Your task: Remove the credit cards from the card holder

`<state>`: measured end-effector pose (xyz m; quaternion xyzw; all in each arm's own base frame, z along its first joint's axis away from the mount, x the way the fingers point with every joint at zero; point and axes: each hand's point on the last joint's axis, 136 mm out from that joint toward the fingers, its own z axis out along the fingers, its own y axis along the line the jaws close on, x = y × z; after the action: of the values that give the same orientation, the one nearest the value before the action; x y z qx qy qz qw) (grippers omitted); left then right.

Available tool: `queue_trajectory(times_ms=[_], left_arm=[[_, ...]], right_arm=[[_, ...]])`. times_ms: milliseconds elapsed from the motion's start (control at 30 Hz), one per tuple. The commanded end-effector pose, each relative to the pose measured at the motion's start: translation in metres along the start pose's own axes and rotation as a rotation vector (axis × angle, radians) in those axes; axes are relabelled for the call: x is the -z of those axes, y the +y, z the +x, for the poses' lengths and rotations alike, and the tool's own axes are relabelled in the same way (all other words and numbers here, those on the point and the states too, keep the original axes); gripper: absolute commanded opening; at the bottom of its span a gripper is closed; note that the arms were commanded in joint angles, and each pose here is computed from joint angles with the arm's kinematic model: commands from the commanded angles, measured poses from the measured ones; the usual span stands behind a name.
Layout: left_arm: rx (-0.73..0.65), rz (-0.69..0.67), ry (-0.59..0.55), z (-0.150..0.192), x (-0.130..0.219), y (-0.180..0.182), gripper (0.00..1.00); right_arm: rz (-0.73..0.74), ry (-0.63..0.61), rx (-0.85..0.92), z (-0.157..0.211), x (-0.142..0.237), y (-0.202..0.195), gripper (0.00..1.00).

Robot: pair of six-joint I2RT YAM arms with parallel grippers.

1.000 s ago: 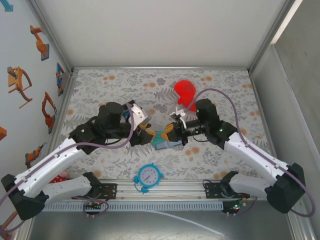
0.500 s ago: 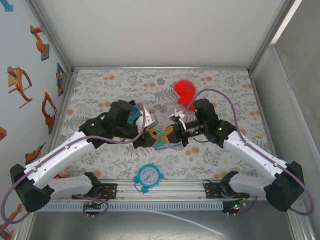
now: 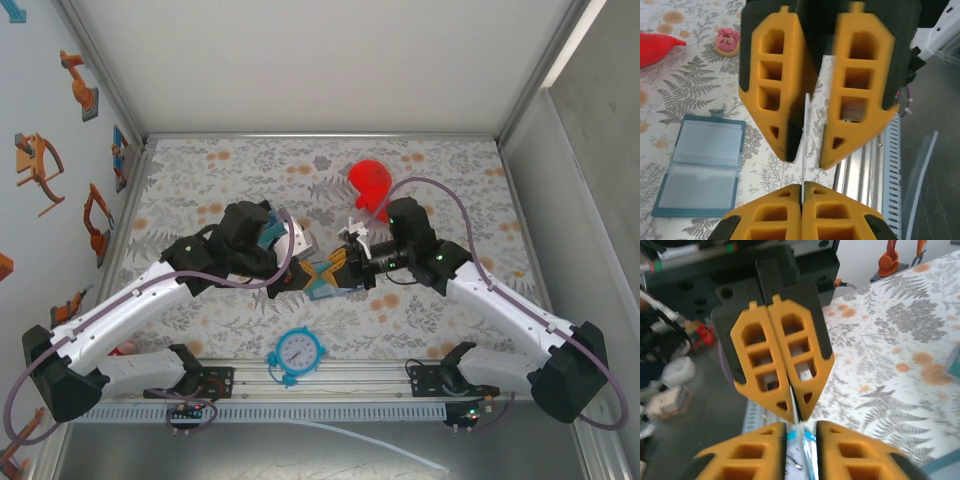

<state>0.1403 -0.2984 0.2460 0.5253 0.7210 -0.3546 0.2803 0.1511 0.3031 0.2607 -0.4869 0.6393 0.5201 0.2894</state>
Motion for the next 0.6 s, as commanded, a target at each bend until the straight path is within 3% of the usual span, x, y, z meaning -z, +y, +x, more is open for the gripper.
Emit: queue_trajectory(times_ms=[0,133,567], left_arm=[[-0.017,-0.059,-0.001,-0.004,0.007,0.009,0.00],[-0.021,-0.082,0.002,-0.001,0.009,0.011,0.00],[-0.017,-0.334,0.065,0.019,0.023,0.051,0.00]], right_arm=[[0.066,-0.016,0.036,-0.011,0.008,0.001,0.38],[0.141,-0.019,0.038,-0.012,0.013,-0.007,0.53],[0.433,-0.067,0.031,-0.019,0.042,-0.034,0.69]])
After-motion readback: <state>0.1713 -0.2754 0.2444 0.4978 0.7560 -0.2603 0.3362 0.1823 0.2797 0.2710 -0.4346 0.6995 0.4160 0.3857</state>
